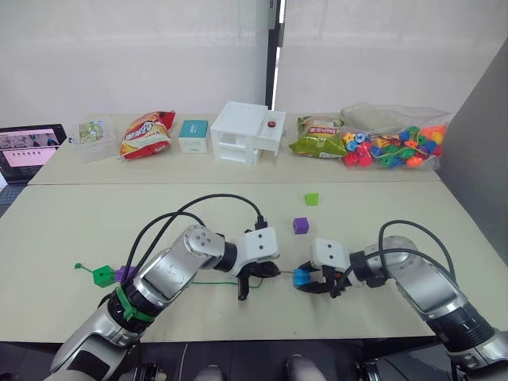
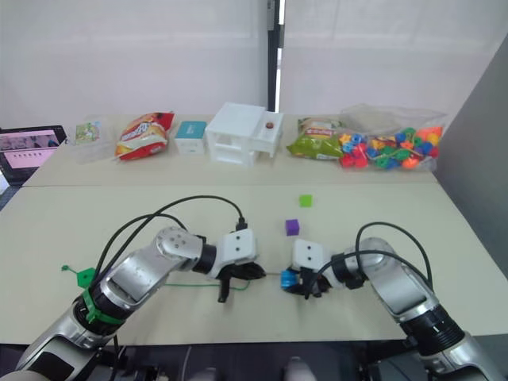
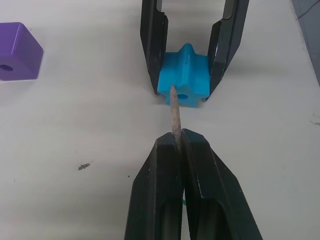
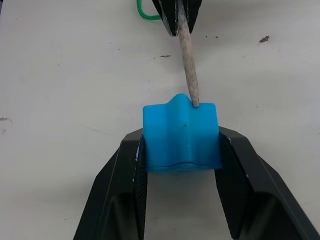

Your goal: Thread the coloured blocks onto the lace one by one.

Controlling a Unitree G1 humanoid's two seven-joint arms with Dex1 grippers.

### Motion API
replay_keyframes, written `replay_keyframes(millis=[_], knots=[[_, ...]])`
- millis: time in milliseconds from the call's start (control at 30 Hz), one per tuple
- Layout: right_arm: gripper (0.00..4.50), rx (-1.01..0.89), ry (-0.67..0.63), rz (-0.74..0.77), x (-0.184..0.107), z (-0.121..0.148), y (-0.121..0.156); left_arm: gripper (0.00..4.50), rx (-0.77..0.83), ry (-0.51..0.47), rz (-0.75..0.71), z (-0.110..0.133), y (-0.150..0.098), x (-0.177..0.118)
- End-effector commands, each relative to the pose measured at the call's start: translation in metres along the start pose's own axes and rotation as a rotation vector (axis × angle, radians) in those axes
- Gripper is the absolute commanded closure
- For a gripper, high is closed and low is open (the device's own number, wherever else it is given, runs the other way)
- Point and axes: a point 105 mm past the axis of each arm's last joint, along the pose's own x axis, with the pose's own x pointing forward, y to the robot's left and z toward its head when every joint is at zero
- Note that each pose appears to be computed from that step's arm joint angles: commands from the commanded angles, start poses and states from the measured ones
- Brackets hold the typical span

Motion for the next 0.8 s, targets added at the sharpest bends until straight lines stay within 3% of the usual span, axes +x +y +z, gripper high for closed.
replay_keyframes(millis=[33, 800], knots=[[3.14, 0.008, -0.005, 0.012, -0.0011, -0.0003, 0.0057, 4.5, 0.016, -0.01, -0.001, 0.0037, -0.0025, -0.0027], [3.14, 0.03, -0.044, 0.011, -0.0006, 0.0032, 0.0063, 4.5, 0.019, -0.039, -0.042, 0.0052, -0.0075, 0.002]])
